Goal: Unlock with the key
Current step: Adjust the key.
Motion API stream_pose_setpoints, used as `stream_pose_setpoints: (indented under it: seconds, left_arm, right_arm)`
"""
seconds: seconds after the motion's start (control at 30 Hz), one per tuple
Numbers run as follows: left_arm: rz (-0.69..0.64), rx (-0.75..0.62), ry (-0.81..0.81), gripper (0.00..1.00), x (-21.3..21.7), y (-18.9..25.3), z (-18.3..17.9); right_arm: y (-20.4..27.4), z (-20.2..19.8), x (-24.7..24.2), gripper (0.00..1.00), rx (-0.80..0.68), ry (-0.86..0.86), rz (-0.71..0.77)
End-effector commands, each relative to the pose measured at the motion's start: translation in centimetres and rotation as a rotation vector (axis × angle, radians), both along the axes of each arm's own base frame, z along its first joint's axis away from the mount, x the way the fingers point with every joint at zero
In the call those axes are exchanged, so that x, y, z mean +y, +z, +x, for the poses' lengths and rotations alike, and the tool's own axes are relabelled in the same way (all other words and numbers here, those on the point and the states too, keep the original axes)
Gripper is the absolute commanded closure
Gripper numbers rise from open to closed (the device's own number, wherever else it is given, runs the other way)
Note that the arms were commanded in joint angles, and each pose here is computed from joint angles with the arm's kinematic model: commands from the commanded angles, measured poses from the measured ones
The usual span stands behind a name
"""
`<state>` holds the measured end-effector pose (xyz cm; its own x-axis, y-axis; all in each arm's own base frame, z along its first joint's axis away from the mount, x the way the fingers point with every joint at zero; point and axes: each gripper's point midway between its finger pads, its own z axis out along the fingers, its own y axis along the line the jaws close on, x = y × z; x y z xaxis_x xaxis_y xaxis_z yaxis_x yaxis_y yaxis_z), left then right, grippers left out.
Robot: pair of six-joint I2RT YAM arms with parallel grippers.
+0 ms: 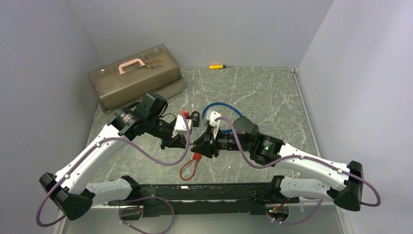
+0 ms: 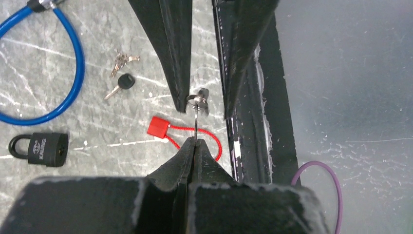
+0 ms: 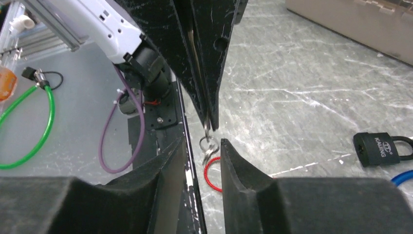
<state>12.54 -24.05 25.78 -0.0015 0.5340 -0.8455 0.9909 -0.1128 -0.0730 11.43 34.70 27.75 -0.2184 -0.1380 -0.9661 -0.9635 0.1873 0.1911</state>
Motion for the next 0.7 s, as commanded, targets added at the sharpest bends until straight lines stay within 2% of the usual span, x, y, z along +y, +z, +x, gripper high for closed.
stream_pose_setpoints:
  seconds: [0.0, 0.27, 0.4, 0.57, 0.67]
  left_arm:
    - [0.025, -0.093, 0.021, 1.0, 1.0, 1.0, 0.3]
    - [0.115, -0.135, 0.047, 1.0, 1.8, 0.2, 0.2]
    - [0.13, -0.136, 0.058, 1.0, 2.1, 0.2, 0.2]
    - [0.162, -0.135, 0.056, 1.0, 2.3, 0.4, 0.3]
    - [0.162, -0.142, 0.055, 1.0, 2.0, 0.7, 0.3]
  right_arm:
    - [2.1, -0.3, -0.7, 0.63, -0.032, 0.005, 0.004]
    - [3.4, 0.3, -0.9, 0.53, -0.085, 0.001, -0.038]
    - [4.4, 0.4, -0.9, 0.5, -0.098, -0.013, 0.008]
    - [4.8, 0.0, -0.5, 0.52, -0.086, 0.006, 0.076]
    - [4.8, 0.1, 0.2, 0.56, -0.08, 0.018, 0.09]
